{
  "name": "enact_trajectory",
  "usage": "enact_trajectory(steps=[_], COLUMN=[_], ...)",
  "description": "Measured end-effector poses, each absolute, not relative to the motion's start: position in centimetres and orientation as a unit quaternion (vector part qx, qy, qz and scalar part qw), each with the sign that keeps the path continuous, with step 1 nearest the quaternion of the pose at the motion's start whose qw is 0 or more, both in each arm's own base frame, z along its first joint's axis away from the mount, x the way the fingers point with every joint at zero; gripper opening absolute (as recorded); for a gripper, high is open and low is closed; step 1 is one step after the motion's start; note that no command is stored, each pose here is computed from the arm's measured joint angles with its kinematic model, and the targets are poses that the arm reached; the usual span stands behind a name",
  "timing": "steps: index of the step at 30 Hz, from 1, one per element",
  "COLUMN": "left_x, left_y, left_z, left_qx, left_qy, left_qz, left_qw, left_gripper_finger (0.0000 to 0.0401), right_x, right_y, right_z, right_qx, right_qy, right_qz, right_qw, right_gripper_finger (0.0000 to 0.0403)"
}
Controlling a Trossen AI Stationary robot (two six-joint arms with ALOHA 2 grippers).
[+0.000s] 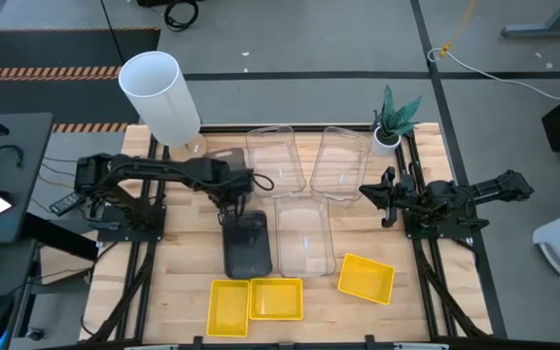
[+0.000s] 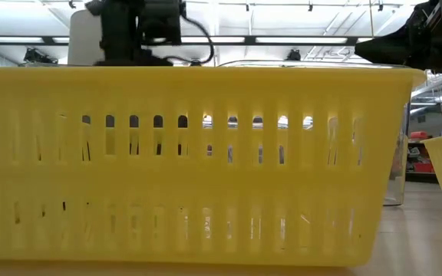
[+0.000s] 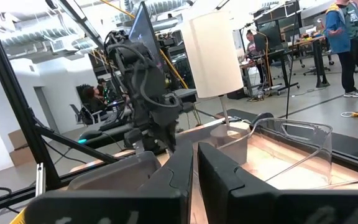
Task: Stack baskets by color
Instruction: Stack the top black bin on top of the black bin
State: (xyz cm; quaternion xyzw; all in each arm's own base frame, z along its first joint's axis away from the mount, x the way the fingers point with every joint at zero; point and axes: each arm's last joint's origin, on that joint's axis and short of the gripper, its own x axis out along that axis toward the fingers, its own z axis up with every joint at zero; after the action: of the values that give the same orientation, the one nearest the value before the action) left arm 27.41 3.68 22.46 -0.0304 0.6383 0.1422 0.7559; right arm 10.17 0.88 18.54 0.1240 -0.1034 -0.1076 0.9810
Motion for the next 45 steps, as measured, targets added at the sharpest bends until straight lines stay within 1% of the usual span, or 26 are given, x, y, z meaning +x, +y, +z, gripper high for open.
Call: enact_trajectory(steps=[14,20,27,35,39,45], left_x=[27.9,28.1,28.1,27.2,26.7,26.2], left_y=[1.2,-0.6,-4.0,-8.6,-10.1,-11.7], left_z=[29.7,32.6,35.0,37.6,38.6,38.8], left_qx=[-0.031,-0.036,-0.060,-0.104,-0.124,-0.148], left_qy=[0.633,0.606,0.570,0.542,0.530,0.532], left_qz=[0.150,0.139,0.108,0.031,0.008,-0.014], left_qw=[0.759,0.782,0.812,0.833,0.839,0.834], left_gripper_finger=[0.0004,0.0005,0.0005,0.0007,0.0007,0.0008], right_x=[10.2,10.2,10.2,10.2,10.2,10.2], right_y=[0.9,0.9,0.9,0.9,0.9,0.9], right_z=[18.6,18.6,18.5,18.5,18.5,18.5], right_qx=[0.124,0.124,0.124,0.124,0.124,0.124], right_qy=[-0.103,-0.103,-0.103,-0.103,-0.103,-0.103], right_qz=[-0.108,-0.108,-0.108,-0.108,-0.108,-0.108], right_qw=[0.981,0.981,0.981,0.981,0.981,0.981], right_gripper_finger=[0.0030,0.0030,0.0030,0.0030,0.0030,0.0030])
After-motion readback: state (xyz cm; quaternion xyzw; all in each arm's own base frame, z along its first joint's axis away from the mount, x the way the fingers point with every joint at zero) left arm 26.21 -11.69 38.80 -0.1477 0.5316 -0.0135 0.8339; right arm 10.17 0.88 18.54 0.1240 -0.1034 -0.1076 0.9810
